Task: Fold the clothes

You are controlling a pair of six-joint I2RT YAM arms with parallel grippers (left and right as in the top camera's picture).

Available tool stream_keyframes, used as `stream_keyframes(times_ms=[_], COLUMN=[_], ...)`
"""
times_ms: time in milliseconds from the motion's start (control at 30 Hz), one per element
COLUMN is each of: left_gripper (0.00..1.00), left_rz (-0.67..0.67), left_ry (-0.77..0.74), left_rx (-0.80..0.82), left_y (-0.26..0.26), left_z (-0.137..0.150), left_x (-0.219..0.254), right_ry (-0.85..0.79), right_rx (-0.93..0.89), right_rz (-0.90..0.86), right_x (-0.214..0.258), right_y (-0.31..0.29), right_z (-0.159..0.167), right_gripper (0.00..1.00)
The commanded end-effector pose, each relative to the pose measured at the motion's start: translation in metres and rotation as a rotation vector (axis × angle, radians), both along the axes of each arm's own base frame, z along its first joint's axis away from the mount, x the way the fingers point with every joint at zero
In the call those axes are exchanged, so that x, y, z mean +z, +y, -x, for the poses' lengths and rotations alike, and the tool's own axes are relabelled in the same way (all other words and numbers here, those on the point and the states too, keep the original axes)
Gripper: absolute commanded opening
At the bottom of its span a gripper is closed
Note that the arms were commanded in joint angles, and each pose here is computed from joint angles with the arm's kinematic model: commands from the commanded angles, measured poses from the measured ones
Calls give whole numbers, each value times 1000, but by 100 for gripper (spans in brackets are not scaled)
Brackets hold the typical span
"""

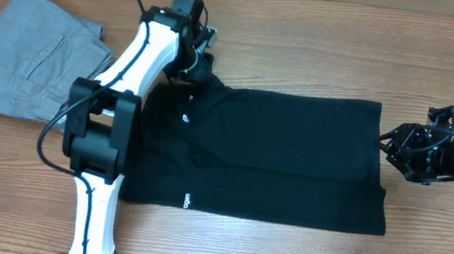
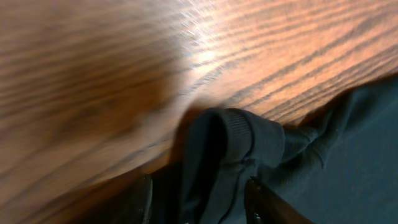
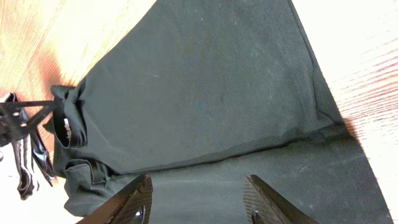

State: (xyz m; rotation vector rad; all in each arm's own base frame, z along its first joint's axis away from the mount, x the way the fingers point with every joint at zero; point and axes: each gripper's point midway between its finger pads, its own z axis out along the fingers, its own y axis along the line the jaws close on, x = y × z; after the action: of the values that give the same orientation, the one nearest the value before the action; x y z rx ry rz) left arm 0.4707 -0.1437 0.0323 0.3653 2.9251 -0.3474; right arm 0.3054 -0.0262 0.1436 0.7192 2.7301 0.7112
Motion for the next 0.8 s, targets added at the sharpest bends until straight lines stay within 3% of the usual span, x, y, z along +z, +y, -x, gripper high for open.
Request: stream_keyframes(times_ms=[0, 100, 300, 533, 767], left_gripper=[36, 6, 4, 4, 4], left_rz=[24, -36, -167, -233, -400], left_ry=[32, 47, 87, 65, 100], left_rx=[-34, -19, 10, 40, 55], left_y=[-6, 7, 36, 56, 86], left_z=[6, 8, 17, 15, 30], left_x=[-12, -17, -6, 42, 72], right_ry=[-30, -29, -29, -32, -32], right_rx=[9, 9, 9, 9, 9], right_rz=[16, 15, 15, 16, 16], right_x=[7, 7, 7, 7, 7], right_y=[-1, -1, -1, -1, -1], right_z=[-4, -4, -4, -4, -4], right_gripper=[51, 51, 51, 51, 52])
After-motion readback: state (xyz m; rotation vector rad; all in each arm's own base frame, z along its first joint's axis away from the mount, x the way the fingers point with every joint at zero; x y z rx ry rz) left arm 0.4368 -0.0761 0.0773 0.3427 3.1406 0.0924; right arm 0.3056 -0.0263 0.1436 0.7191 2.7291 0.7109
